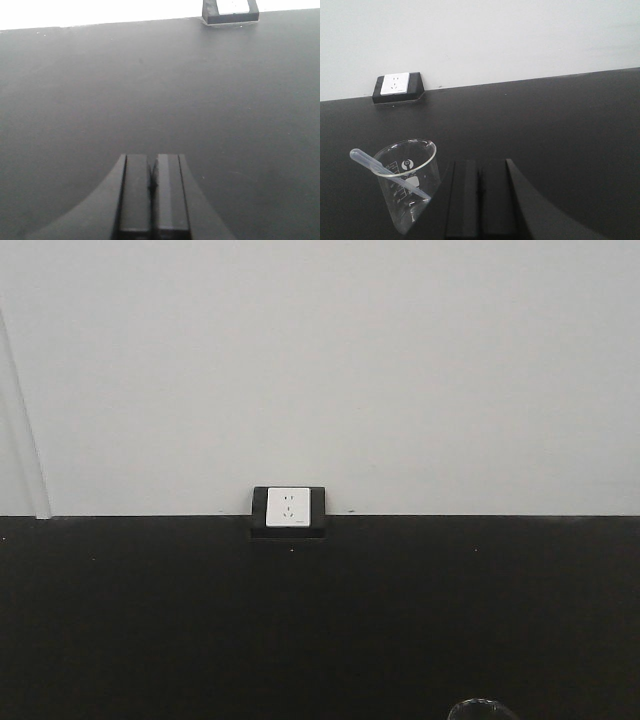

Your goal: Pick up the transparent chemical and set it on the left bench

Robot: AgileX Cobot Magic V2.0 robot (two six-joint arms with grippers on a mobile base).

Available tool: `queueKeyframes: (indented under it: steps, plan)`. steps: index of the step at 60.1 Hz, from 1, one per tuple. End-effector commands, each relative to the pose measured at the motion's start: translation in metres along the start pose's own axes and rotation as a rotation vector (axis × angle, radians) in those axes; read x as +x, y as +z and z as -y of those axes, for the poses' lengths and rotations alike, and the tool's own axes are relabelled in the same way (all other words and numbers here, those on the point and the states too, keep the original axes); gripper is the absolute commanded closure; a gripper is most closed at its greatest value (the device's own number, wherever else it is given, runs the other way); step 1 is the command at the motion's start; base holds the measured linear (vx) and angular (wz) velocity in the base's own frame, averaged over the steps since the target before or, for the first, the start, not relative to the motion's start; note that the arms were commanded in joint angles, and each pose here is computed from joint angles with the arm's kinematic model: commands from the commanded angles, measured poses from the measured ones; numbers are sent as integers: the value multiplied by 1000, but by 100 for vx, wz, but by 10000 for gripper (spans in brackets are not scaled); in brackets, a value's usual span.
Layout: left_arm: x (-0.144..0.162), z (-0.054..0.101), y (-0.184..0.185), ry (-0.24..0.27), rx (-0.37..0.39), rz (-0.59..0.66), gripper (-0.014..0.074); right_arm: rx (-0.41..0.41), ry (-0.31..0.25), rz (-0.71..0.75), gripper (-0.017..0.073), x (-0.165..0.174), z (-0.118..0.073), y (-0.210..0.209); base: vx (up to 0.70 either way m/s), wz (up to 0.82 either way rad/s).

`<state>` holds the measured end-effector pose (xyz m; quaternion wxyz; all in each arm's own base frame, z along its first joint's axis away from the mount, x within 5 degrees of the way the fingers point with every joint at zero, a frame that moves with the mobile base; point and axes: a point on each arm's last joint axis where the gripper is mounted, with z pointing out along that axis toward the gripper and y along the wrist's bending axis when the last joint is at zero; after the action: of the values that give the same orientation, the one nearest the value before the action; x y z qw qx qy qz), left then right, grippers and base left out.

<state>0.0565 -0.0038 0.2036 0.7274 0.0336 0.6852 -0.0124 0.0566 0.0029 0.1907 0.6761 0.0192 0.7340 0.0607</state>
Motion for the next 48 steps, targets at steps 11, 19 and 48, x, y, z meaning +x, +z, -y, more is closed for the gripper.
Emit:
queueKeyframes:
  steps: [11, 19, 48]
  plan:
    - [-3, 0, -1, -9, -2, 81, 597, -13, -9, 77, 566, -4, -1, 0, 0, 0]
    - [-3, 0, -1, -9, -2, 81, 597, -13, -9, 77, 566, -4, -1, 0, 0, 0]
    - [-3, 0, -1, -9, -2, 81, 597, -13, -9, 78, 566, -4, -1, 0, 0, 0]
